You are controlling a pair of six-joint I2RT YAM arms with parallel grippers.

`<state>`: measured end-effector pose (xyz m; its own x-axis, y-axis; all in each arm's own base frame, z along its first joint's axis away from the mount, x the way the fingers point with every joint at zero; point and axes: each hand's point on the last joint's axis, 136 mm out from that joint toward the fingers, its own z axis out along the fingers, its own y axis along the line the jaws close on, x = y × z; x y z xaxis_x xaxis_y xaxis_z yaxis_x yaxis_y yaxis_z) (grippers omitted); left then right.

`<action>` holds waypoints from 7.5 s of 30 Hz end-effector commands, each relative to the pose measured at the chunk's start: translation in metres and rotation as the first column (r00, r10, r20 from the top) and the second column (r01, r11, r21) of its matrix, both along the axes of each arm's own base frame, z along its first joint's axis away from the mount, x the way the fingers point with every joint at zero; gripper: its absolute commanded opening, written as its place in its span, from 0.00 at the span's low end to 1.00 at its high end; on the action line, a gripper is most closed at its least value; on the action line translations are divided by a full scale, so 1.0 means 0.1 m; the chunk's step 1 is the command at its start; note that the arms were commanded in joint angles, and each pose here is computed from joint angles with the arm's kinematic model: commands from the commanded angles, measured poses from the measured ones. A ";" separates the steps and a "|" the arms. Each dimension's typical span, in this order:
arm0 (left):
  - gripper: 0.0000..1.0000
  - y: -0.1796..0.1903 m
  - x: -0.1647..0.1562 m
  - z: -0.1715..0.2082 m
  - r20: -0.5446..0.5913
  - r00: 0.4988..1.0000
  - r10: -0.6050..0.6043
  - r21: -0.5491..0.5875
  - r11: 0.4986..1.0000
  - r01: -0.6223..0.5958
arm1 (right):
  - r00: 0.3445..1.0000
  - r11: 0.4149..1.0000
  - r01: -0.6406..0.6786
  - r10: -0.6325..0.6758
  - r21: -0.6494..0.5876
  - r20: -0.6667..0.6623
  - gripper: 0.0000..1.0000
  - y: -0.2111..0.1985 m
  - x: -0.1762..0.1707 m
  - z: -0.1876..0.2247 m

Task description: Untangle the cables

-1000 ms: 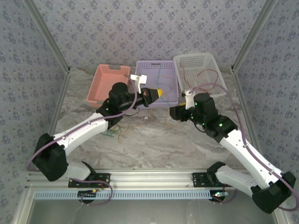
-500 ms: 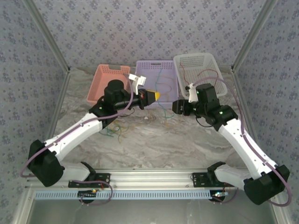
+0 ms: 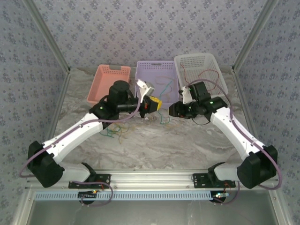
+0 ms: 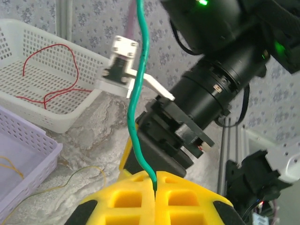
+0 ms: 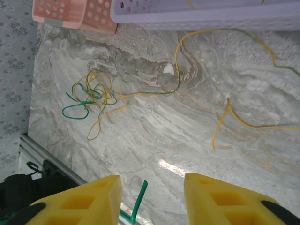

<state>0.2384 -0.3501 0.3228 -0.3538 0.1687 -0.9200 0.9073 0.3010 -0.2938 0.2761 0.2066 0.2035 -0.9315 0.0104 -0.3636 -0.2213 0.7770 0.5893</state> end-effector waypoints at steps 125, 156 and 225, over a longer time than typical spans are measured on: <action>0.00 2.93 1.80 -0.16 -0.407 0.425 0.809 0.227 0.540 -0.810 | 0.811 0.980 0.200 -0.165 -0.002 0.562 0.56 -0.25 -0.61 0.76; 0.00 2.89 3.36 -1.27 -0.398 0.470 0.788 0.487 0.615 -0.620 | 0.839 0.988 -0.128 0.062 0.087 0.540 0.59 0.53 -0.47 0.69; 0.59 2.12 0.21 -2.21 -0.346 0.189 0.919 0.618 0.375 -0.691 | 0.930 0.910 0.341 -0.290 -0.237 0.227 0.56 0.00 -0.08 -0.88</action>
<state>0.2467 -0.1468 0.0823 -0.9039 -0.2563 -0.3425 -0.1582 0.9441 -0.2892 0.2681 0.2215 0.1277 -0.8050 0.1513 -0.5737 -0.0961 0.9209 0.3778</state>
